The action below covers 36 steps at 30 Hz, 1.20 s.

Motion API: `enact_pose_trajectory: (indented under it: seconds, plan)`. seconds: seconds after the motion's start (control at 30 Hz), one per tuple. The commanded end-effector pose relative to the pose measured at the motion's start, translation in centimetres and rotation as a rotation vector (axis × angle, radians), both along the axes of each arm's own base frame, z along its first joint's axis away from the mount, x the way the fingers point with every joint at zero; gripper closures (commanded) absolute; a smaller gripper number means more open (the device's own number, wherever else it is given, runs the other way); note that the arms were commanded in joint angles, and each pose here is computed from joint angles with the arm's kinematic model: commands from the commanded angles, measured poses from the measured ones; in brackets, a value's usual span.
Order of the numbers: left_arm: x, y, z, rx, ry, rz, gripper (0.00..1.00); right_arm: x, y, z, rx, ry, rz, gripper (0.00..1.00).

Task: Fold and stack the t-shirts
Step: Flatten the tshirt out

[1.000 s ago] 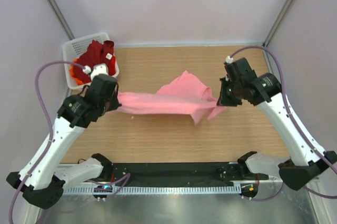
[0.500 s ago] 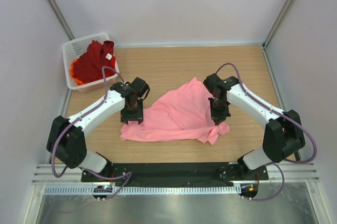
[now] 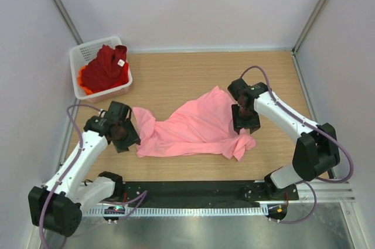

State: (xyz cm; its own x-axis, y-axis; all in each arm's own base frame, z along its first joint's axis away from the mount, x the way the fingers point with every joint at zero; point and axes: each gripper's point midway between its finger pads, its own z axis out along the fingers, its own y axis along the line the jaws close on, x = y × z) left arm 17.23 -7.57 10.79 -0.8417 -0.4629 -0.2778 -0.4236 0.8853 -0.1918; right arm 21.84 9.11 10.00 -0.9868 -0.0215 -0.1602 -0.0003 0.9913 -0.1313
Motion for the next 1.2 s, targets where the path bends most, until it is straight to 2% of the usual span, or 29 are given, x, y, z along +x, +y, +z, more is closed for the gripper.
enact_pose_trajectory:
  seconds: [0.0,0.1,0.2,0.47,0.73,0.87,1.0,1.13,1.17]
  plan:
    - [0.5,-1.4,-0.2,-0.162,-0.025,0.107,0.48,0.4,2.9,3.1,0.187,-0.063,0.031,0.44]
    - [0.7,-1.9,-1.3,-0.243,-0.004,0.174,0.45,-0.6,4.6,3.7,0.303,-0.053,0.039,0.44]
    - [1.2,-1.4,-2.3,-0.241,0.000,0.227,0.45,-1.4,5.5,3.4,0.368,-0.038,0.024,0.44]
    - [1.0,-0.4,-4.7,-0.228,0.045,0.335,0.49,-2.3,4.8,3.6,0.362,-0.048,0.027,0.43]
    - [-0.7,-0.1,-7.5,-0.207,0.154,0.437,0.44,-3.1,5.9,1.6,0.414,0.002,0.011,0.43]
    - [0.2,0.4,-8.0,-0.178,0.123,0.433,0.53,-3.1,6.5,0.4,0.409,0.031,0.016,0.43]
    - [0.7,1.0,-8.6,-0.135,0.131,0.417,0.67,-2.6,6.6,-0.1,0.392,0.042,0.030,0.43]
    - [1.2,1.3,-8.2,-0.109,0.132,0.393,0.72,-2.2,6.7,0.0,0.389,0.034,0.033,0.43]
    - [1.6,2.0,-8.0,-0.071,0.104,0.389,0.77,-2.1,6.7,-0.2,0.386,0.038,0.032,0.43]
